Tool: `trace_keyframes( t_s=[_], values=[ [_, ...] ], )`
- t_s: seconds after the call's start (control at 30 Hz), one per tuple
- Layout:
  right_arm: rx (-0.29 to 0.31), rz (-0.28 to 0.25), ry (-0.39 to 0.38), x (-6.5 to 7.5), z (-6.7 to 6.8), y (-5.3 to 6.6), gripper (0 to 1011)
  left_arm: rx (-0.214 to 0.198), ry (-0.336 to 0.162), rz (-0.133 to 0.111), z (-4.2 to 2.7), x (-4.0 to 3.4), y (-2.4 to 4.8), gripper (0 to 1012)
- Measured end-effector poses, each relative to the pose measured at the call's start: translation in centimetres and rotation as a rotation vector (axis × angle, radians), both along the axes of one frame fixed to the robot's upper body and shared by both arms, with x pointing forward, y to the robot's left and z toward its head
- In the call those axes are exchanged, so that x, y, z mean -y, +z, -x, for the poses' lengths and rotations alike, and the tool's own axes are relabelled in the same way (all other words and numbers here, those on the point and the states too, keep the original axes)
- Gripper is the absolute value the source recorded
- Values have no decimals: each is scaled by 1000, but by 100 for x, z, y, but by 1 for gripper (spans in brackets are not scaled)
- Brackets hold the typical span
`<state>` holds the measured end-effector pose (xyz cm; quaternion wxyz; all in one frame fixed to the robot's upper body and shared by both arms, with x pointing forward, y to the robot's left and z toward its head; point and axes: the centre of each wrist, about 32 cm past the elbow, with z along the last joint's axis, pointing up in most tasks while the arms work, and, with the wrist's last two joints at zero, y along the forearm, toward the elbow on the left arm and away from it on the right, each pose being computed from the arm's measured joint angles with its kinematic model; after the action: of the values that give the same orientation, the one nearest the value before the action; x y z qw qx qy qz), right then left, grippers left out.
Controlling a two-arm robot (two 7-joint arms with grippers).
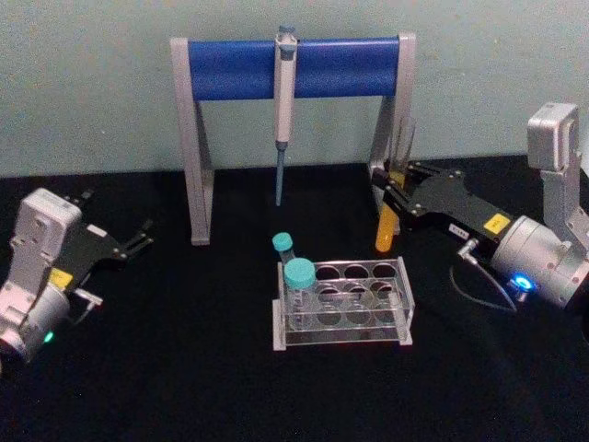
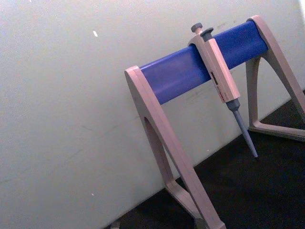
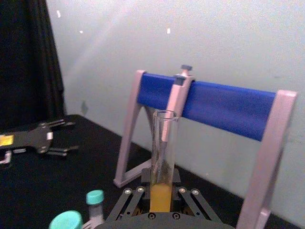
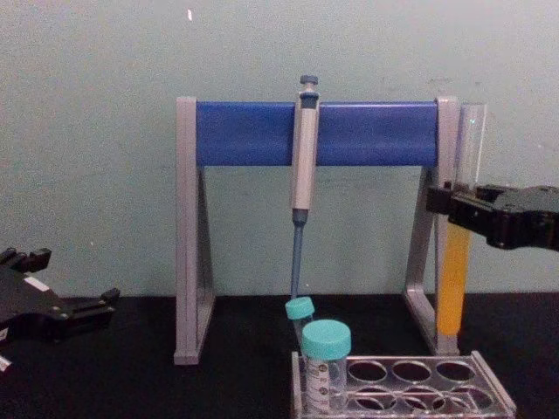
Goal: Pick up the test tube from the test tube rack, shake it, then place it back into the test tube rack.
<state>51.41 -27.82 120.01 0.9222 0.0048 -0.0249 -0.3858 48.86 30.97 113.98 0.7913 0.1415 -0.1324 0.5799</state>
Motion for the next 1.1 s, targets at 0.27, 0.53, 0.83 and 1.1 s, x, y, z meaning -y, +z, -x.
trace_keyframes(
  t_s=[0.27, 0.53, 0.83, 1.1],
  values=[
    [-28, -11, 71, -93, 58, -30, 238, 0, 0, 0, 0, 0, 0, 1002],
    [-16, -37, 115, -226, -91, -66, 237, 0, 0, 0, 0, 0, 0, 1001],
    [9, -26, 60, -237, -275, -57, 238, 0, 0, 0, 0, 0, 0, 1002],
    [14, -21, 7, -149, -306, -36, 238, 0, 0, 0, 0, 0, 0, 1001]
  ],
)
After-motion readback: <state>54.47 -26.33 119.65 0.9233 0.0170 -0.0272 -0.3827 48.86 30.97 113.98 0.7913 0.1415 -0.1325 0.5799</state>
